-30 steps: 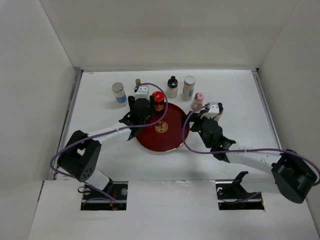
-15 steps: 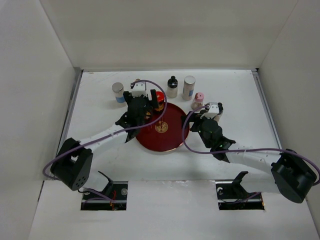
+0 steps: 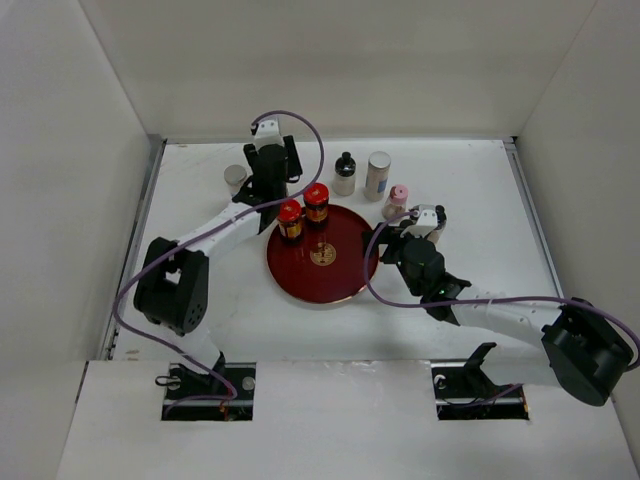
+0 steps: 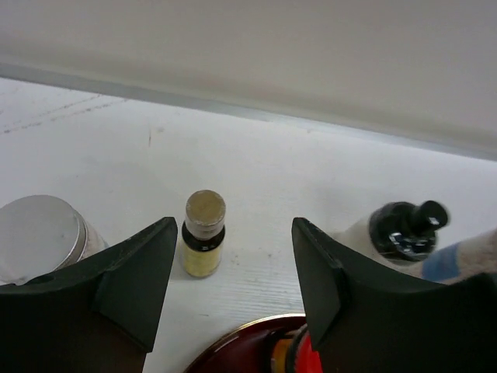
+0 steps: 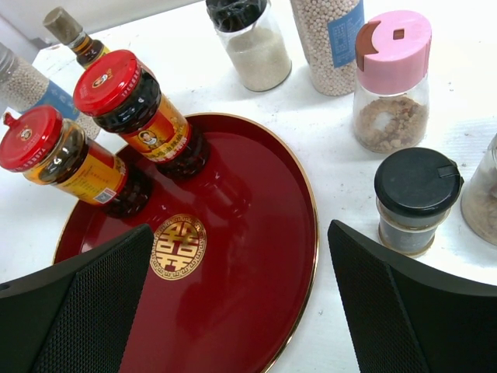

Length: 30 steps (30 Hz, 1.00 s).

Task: Organize the condiment bottles

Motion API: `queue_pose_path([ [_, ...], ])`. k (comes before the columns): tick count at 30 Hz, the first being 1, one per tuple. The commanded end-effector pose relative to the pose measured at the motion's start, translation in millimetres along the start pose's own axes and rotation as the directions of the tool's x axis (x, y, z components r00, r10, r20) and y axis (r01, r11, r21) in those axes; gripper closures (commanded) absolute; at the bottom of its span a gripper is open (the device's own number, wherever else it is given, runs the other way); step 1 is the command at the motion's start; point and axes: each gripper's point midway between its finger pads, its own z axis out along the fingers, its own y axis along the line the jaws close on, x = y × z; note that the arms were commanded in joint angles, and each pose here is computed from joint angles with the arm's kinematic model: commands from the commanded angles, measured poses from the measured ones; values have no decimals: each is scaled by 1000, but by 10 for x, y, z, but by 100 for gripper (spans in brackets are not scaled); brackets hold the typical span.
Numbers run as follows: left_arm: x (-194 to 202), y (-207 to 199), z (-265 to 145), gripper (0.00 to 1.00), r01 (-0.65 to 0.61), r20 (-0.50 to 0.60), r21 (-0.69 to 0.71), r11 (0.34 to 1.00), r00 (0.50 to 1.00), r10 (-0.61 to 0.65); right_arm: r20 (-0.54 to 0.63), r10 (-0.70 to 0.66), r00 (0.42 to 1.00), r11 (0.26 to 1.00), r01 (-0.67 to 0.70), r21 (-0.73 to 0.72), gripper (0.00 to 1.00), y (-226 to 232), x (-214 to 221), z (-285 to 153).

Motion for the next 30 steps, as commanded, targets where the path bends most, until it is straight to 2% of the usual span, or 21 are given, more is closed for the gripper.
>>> queue_pose_path([
  [1,-2,6,154,41,1,-30,-1,1000,1000,-1,39,31,999,999,-30,-34,3,101,-141,16],
  [6,59,40,430,44,-1,-27,-27,1000,1000,0,29,27,999,999,-26,-34,2,111,-114,39],
  [15,211,202,695,49,-18,-55,-67,998,998,14,34,31,999,999,-29,-43,1,127,-125,26],
  [22,259,211,724,67,-31,-64,-67,997,998,26,21,30,999,999,-29,-41,1,126,-80,45],
  [25,287,227,729,67,-35,-70,-70,997,997,30,26,26,999,999,-25,-41,1,126,-102,40],
  [28,324,243,764,61,-37,-77,-72,997,997,31,22,33,999,999,-32,-44,1,128,-89,33],
  [30,342,249,778,63,-38,-80,-73,997,996,32,28,29,999,999,-28,-42,1,127,-116,29],
])
